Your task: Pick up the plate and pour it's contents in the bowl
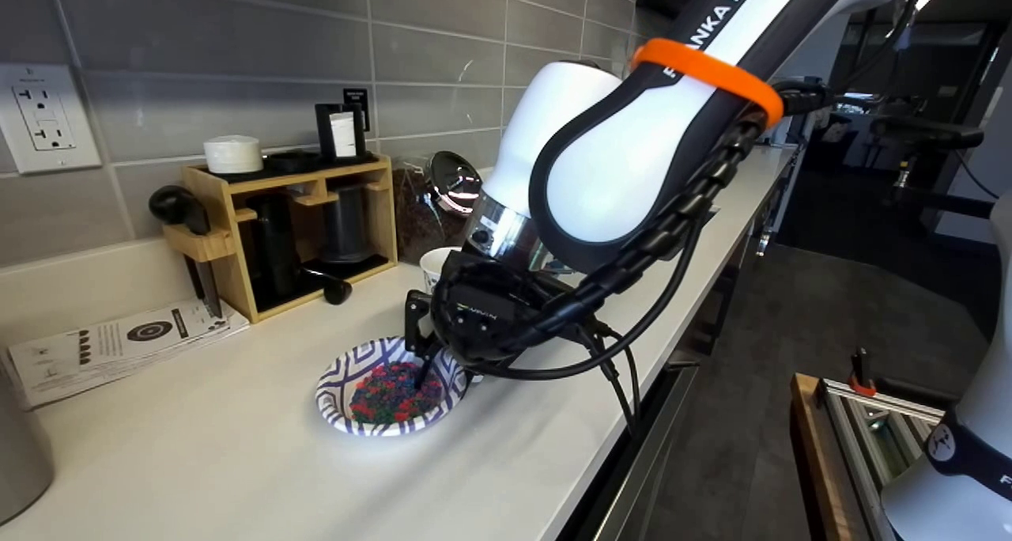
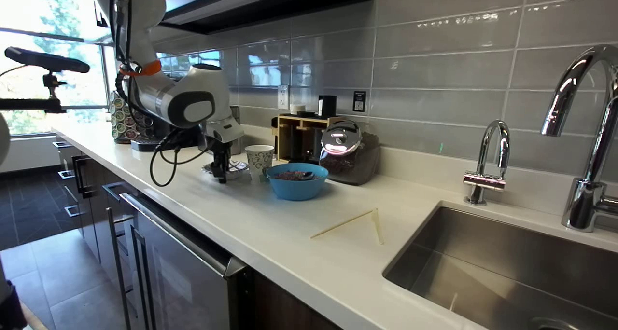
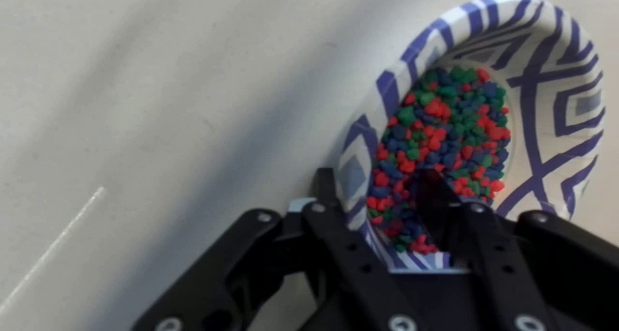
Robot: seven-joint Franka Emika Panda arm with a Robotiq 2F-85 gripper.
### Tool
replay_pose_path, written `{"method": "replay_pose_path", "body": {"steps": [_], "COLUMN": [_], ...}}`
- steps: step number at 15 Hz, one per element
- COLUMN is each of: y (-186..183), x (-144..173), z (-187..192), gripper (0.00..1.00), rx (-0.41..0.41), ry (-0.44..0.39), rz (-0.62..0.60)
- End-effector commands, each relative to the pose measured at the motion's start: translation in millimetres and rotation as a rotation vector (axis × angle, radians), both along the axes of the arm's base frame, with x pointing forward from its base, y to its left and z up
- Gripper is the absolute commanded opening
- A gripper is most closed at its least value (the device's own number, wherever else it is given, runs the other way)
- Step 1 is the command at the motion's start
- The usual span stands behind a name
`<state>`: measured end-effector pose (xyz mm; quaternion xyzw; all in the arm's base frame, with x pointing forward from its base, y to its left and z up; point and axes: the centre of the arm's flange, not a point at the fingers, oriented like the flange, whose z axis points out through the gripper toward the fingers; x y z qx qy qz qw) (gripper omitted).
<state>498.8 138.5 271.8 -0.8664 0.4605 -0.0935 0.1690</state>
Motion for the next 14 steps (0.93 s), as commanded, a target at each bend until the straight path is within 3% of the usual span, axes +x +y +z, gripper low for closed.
{"method": "replay_pose_path", "body": {"steps": [1, 2, 3, 4, 9, 14], "y": [1.2, 1.4, 1.4, 1.3, 2.1, 4.8], "x": [-4.0, -4.2, -4.0, -3.8, -4.1, -4.9], "z": [-8.0, -7.7, -7.4, -7.2, -5.2, -3.9], "gripper": [0.36, 0.36, 0.30, 0.33, 0.26, 0.26], "rx": [-0.005, -0.006, -0.007, -0.007, -0.008, -0.005], "ry": [-0.026, -0.030, -0.034, -0.037, -0.050, -0.054], "rz": [-0.013, -0.011, -0.011, -0.012, -0.009, -0.003]}}
